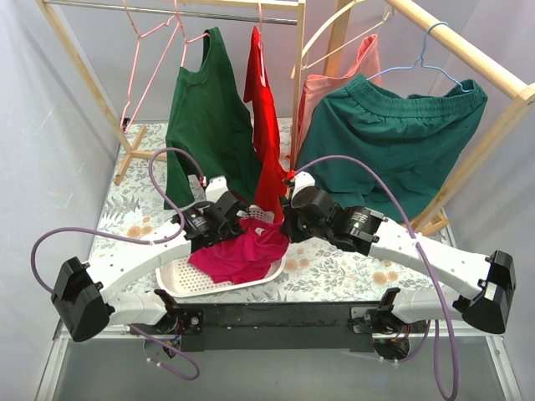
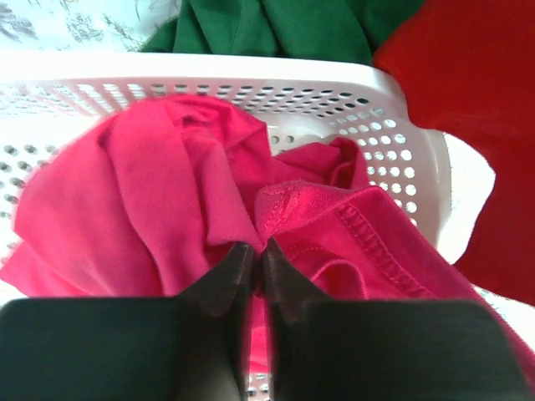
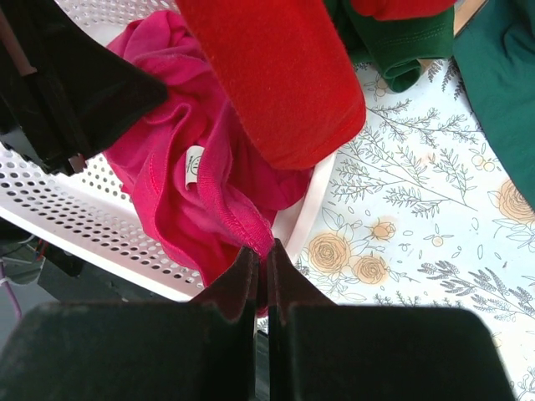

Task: Place the t-shirt on the hanger
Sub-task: Pick up the T-shirt and place it in the bin.

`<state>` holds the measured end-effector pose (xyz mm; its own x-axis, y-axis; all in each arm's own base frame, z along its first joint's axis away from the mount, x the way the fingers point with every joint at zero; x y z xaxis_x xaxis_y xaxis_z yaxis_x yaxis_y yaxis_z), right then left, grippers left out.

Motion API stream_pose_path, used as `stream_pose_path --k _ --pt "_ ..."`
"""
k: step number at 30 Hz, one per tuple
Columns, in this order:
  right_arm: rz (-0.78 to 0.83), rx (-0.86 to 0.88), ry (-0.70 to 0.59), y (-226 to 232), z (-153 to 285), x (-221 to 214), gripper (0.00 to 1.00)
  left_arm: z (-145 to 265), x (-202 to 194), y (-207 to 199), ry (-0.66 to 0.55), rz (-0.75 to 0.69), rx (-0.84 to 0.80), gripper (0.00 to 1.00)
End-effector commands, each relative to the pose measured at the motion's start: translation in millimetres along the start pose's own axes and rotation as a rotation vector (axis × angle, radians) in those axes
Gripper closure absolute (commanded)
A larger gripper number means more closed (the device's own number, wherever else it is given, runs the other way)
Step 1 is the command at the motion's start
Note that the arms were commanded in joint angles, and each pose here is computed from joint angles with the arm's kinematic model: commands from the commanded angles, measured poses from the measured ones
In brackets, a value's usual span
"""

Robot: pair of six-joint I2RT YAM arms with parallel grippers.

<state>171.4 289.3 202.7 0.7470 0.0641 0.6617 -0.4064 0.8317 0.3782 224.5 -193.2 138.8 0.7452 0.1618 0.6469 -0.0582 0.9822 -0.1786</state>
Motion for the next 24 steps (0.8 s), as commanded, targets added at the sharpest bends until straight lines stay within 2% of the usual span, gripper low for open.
stream_pose_path --k 1,3,7,17,24 --pt "-0.026 0.001 -0.052 -1 14 12 0.99 26 41 -6 -0.110 -0.001 -0.025 1.00" --pt "-0.027 -0.007 -0.068 -3 22 17 0.99 42 56 -8 -0.138 -0.028 -0.047 1.00" --pt "-0.032 0.019 -0.131 7 46 42 0.99 104 104 -27 -0.249 -0.033 -0.211 1.00" --pt "-0.054 0.236 -0.400 71 146 153 0.99 264 166 -47 -0.546 -0.093 -0.713 1.00" --pt "-0.062 0.306 -0.747 86 255 243 0.99 381 225 -52 -0.886 -0.055 -0.984 1.00"
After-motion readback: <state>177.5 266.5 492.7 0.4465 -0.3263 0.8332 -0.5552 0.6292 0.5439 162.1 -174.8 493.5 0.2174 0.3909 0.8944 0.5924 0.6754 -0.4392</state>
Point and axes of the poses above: each gripper's point midway between its finger pads, its own z axis back along the fingers, its own y axis along the line the jaws close on, x = y × z, the point moved 1 cm from there along z, back along the fingers, and after that the axes turned 7 degrees about -z, right-handed, at the moved point
